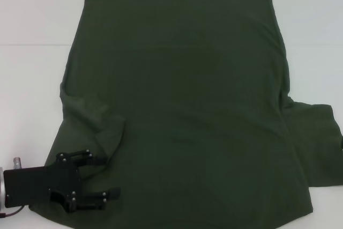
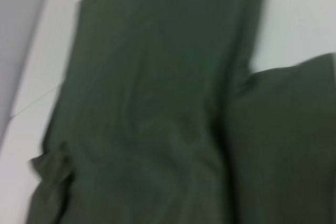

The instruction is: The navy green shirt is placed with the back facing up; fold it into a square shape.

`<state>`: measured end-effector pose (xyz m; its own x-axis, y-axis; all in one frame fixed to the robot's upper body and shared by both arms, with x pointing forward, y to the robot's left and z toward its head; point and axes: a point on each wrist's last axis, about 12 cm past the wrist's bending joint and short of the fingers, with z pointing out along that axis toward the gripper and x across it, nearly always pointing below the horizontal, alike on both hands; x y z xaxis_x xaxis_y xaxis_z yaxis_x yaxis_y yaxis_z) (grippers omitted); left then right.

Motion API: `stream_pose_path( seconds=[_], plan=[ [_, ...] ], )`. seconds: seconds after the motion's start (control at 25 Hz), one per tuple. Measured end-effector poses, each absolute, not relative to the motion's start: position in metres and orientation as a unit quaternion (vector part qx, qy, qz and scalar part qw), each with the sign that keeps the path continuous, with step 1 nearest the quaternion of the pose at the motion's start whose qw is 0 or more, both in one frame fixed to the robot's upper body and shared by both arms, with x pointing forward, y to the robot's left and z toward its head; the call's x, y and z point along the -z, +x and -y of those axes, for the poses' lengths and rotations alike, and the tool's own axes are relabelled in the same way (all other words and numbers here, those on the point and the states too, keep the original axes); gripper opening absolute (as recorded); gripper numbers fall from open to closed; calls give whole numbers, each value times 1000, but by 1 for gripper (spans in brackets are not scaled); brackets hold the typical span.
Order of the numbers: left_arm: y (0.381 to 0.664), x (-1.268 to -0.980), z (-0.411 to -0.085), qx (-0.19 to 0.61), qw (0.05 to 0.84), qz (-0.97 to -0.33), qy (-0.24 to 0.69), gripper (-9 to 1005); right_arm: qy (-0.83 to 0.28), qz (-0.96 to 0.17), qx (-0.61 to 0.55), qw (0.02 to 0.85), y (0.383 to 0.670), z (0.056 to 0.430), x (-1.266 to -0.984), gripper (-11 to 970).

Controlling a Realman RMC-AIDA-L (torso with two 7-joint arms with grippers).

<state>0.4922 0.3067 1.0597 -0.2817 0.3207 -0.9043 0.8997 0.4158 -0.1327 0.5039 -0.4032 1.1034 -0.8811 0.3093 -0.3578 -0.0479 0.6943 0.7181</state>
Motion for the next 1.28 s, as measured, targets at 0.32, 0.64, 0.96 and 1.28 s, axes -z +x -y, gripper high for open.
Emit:
stream_pose_path(
  seconds=[0.32,0.64,0.96,1.28],
  plan=[
    [492,-1064,-309,333,431,-717,434,836,128,-923,-311,190,519,419,-1113,914],
    [493,-1065,-310,328,432,-716,440,836,117,-938,-272,182,543,406,-1113,915],
    [491,-1063,-313,323,433,-721,434,836,101,-944,-267,167,555,389,-1100,915],
    [490,-1063,-314,323,433,-723,431,836,93,-946,-263,165,559,380,-1094,915]
  ],
)
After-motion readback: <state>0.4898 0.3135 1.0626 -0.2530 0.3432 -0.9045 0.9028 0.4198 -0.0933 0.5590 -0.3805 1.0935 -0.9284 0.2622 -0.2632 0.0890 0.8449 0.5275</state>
